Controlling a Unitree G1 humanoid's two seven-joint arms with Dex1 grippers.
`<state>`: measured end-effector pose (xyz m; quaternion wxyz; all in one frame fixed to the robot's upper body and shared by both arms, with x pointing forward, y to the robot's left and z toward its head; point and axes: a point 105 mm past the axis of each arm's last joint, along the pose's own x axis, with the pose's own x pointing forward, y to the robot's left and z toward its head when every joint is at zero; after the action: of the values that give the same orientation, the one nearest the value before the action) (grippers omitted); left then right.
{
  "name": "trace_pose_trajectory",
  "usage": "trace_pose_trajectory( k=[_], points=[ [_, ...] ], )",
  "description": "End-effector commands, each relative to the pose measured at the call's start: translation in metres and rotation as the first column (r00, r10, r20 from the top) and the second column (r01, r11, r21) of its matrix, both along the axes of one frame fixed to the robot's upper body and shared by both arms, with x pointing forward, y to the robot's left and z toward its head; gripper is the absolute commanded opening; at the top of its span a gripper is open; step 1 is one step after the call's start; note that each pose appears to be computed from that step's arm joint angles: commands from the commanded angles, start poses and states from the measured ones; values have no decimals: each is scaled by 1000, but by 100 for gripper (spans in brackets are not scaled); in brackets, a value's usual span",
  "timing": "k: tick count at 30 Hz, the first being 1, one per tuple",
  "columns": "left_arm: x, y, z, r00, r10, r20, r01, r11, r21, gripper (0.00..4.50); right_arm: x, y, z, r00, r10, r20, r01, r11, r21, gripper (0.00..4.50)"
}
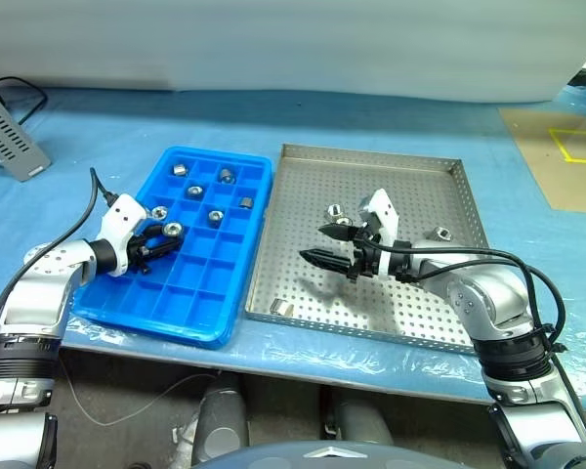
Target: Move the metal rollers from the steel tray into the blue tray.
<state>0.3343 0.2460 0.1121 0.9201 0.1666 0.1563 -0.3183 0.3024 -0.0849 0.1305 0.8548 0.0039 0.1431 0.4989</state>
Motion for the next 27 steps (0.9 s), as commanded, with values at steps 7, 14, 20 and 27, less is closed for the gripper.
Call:
trace_pose_trajectory(
  k=[7,14,20,27],
  points=[
    [5,1,3,1000,-6,12,6,1000,18,209,0,-9,-14,999,-27,37,27,1000,0,416],
    [10,-12,20,998,-51,23,52,998,-21,330,-7,-20,-26,998,-27,50,27,1000,3,416],
    [16,-42,60,980,-153,130,161,986,-51,330,-6,-22,-26,997,-39,63,38,999,16,416],
    [33,-116,83,917,-333,221,362,926,-107,330,6,-27,-3,988,-93,121,83,993,82,416]
  ],
)
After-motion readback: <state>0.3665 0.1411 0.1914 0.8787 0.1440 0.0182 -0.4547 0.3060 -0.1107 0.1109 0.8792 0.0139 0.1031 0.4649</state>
